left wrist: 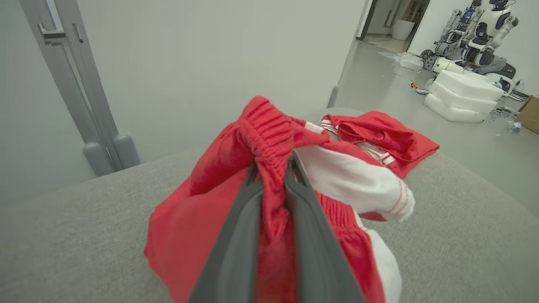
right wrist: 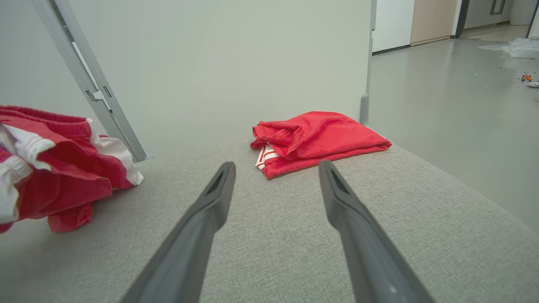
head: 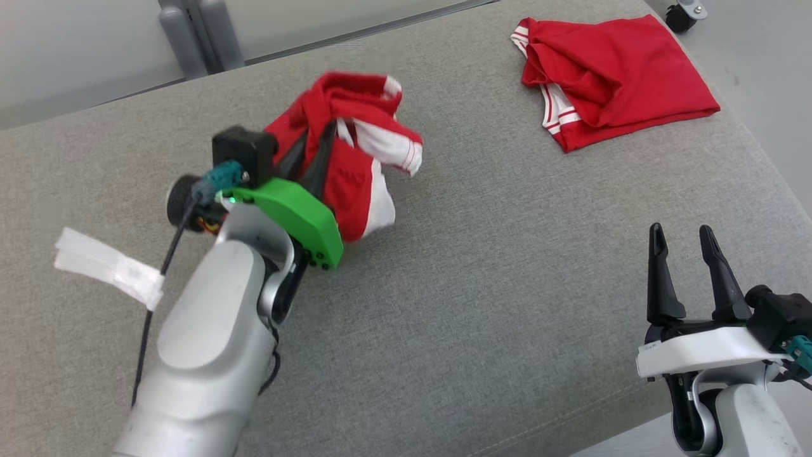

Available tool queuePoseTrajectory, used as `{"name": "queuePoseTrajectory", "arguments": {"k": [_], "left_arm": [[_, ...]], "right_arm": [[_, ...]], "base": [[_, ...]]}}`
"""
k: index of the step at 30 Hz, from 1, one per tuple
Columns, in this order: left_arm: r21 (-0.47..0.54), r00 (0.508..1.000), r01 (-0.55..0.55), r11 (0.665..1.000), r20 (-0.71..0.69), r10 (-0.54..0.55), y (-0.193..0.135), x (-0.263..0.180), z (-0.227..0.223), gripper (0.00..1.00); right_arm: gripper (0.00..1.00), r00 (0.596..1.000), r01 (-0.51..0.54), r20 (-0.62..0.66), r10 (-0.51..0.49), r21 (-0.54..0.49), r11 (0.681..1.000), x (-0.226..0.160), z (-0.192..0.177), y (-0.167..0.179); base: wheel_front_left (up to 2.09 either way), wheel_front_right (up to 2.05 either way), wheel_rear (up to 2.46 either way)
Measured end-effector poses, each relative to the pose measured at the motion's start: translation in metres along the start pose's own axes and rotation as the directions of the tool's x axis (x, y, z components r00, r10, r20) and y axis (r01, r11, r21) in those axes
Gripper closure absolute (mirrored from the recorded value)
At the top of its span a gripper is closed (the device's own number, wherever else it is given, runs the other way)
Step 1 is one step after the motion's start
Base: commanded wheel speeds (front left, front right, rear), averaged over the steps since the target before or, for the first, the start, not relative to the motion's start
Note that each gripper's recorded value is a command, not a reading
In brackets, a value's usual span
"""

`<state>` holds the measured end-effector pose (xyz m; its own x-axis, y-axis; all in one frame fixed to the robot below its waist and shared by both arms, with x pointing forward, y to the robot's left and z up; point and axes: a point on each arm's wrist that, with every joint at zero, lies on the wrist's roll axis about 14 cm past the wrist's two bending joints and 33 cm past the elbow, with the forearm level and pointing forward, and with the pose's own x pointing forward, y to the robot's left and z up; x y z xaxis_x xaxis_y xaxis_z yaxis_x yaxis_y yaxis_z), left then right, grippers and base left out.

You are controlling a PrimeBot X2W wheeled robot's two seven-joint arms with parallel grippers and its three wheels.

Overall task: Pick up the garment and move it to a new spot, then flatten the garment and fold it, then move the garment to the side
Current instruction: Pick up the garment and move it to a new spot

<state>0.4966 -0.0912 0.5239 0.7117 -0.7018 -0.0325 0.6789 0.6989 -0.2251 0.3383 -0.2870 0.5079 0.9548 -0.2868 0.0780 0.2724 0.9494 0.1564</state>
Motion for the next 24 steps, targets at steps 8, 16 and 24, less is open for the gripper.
{"name": "queuePoseTrajectory", "arguments": {"k": [8,16,24], "left_arm": [[-0.057,0.99,-0.053,0.997,-0.133,0.045,-0.002,-0.034,-0.07,0.0],[-0.039,0.997,-0.075,0.996,-0.024,0.074,-0.001,-0.045,-0.045,0.0],[0.013,0.971,-0.211,0.977,0.122,0.208,0.038,-0.077,-0.002,0.0]], "right_arm": [[0.0,1.0,-0.02,-0.001,0.02,0.007,1.0,0.003,-0.002,0.007],[0.0,0.998,-0.069,0.006,0.069,0.007,0.998,0.004,-0.001,0.022],[0.0,0.992,-0.129,0.016,0.129,0.007,0.992,0.001,0.002,0.041]], "base": [[0.0,0.0,0.0],[0.0,0.0,0.0],[0.0,0.0,0.0]]}}
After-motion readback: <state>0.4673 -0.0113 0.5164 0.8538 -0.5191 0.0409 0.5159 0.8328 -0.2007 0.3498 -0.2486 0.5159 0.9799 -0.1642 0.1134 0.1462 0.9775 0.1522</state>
